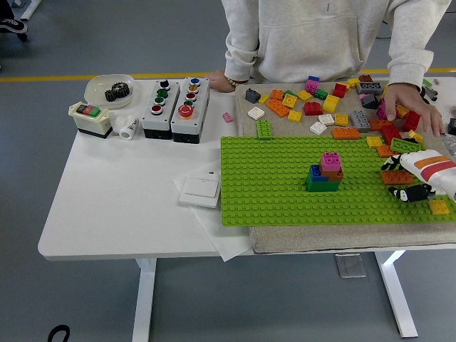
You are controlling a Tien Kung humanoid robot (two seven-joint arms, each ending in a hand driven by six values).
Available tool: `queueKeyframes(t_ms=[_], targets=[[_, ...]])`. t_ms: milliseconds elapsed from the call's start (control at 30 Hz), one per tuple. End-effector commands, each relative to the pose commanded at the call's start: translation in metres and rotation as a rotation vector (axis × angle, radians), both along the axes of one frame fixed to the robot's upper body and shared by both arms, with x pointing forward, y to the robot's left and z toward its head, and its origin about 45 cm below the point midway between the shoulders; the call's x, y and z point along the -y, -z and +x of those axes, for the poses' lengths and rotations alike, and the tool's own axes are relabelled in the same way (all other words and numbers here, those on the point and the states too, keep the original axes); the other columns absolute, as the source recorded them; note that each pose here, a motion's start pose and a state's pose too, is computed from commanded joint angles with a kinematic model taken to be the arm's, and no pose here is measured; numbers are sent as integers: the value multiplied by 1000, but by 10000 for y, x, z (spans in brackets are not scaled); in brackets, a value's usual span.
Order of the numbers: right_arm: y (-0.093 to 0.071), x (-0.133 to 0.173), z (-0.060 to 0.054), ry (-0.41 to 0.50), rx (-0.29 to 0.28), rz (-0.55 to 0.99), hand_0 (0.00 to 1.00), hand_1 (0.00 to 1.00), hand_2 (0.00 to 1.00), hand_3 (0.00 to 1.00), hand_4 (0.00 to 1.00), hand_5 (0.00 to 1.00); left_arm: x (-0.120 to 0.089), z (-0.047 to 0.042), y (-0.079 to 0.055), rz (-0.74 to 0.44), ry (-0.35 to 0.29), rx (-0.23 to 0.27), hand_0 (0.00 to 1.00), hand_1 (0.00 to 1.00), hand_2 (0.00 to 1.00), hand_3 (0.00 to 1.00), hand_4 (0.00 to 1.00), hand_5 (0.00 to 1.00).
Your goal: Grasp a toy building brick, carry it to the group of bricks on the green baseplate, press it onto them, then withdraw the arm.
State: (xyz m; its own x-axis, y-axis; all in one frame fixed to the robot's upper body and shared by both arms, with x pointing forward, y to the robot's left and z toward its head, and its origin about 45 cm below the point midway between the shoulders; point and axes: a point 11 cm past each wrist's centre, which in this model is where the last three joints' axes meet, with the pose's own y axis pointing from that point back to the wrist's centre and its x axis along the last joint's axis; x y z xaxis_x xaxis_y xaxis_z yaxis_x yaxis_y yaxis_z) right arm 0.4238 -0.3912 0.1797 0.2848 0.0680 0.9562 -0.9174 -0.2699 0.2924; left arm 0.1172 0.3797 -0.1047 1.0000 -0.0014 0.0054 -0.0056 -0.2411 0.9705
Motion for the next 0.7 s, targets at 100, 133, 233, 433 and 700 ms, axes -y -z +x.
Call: queueKeyframes(t_ms=[100,133,233,433,700], targets=[[-4,7,-2,0,2,-1,406,502,559,680,627,159,-2,0,-1,1,0,-1,852,838,845,643,723,619],[-4,8,-2,0,2,-1,406,502,559,680,627,159,-3,-1,-1,1,0,-1,852,838,845,643,723,619],[0,12,-8,0,-2,0,373,472,532,648,602,147,-5,-3,-2,1,0,-3,851,838,844,642,723,618],[-16,5,-5,-4,3,4,355,446,510,631,586,137,-7,-7,-1,0,-2,-4,848,837,844,643,724,618],[-35,15,-2,-1,6,11,340,426,496,618,574,130,-5,-9,1,0,-1,-2,848,836,844,642,724,619]])
